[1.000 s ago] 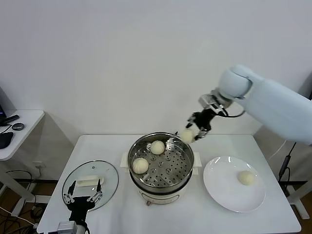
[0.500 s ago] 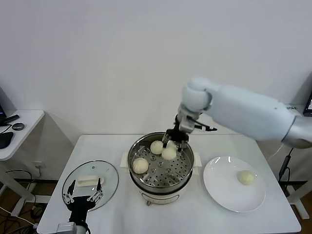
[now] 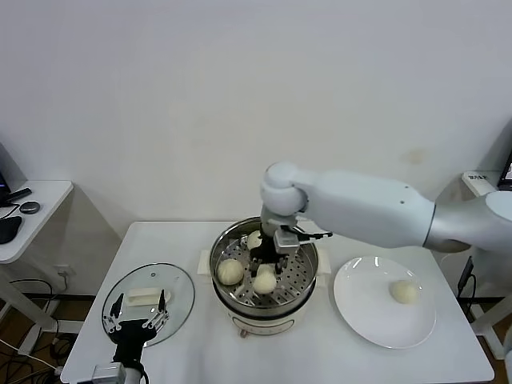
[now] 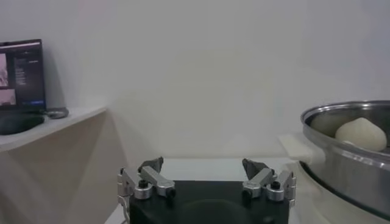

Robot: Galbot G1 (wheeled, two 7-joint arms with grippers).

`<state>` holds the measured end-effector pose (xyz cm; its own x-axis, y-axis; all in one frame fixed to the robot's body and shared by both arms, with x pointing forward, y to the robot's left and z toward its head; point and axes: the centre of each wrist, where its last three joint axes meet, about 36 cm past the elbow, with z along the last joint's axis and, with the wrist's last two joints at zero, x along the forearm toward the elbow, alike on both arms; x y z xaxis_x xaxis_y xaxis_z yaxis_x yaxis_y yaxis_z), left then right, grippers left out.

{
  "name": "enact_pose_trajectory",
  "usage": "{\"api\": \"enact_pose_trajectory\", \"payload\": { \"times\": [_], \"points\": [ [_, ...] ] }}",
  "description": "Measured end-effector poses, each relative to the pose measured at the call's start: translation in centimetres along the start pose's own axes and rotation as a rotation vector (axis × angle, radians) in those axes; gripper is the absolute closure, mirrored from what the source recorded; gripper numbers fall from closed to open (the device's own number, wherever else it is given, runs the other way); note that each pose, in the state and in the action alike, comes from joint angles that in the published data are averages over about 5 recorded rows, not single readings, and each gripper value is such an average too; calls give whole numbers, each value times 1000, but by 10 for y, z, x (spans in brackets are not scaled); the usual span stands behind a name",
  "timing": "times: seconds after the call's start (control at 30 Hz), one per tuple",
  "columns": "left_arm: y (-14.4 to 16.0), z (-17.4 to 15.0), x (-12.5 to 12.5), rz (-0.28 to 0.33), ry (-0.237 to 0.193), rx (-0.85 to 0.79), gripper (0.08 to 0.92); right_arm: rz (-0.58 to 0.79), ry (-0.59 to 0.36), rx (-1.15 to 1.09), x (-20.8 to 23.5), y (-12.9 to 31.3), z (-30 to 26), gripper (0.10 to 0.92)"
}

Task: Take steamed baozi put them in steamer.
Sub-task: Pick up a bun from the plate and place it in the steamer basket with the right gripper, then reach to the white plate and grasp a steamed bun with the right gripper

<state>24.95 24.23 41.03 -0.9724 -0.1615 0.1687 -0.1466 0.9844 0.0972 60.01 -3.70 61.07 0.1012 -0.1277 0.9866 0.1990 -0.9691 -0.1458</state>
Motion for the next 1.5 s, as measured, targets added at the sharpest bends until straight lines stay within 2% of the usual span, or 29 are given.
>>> {"api": "enact_pose_trajectory", "payload": {
  "times": [0.33, 0.43, 0.7, 0.93, 1.17, 1.5],
  "points": [
    [-1, 2, -4, 4, 3, 1, 177, -22, -15, 42, -19, -9, -4, 493],
    [-1, 3, -5, 5, 3, 3, 177, -16, -11, 42, -21, -10, -4, 451],
    [0, 2, -9, 12, -1, -2, 177, 22, 24, 13, -7, -8, -3, 236],
    [-1, 2, -9, 27, 1, -5, 177, 71, 99, -78, 36, 13, 4, 200],
    [1, 0, -6, 41, 4, -11, 177, 196, 155, -387, 93, 72, 5, 200],
    [5, -1, -3, 56, 16, -5, 177, 365, 221, -1146, 136, 215, -23, 200]
  ]
}}
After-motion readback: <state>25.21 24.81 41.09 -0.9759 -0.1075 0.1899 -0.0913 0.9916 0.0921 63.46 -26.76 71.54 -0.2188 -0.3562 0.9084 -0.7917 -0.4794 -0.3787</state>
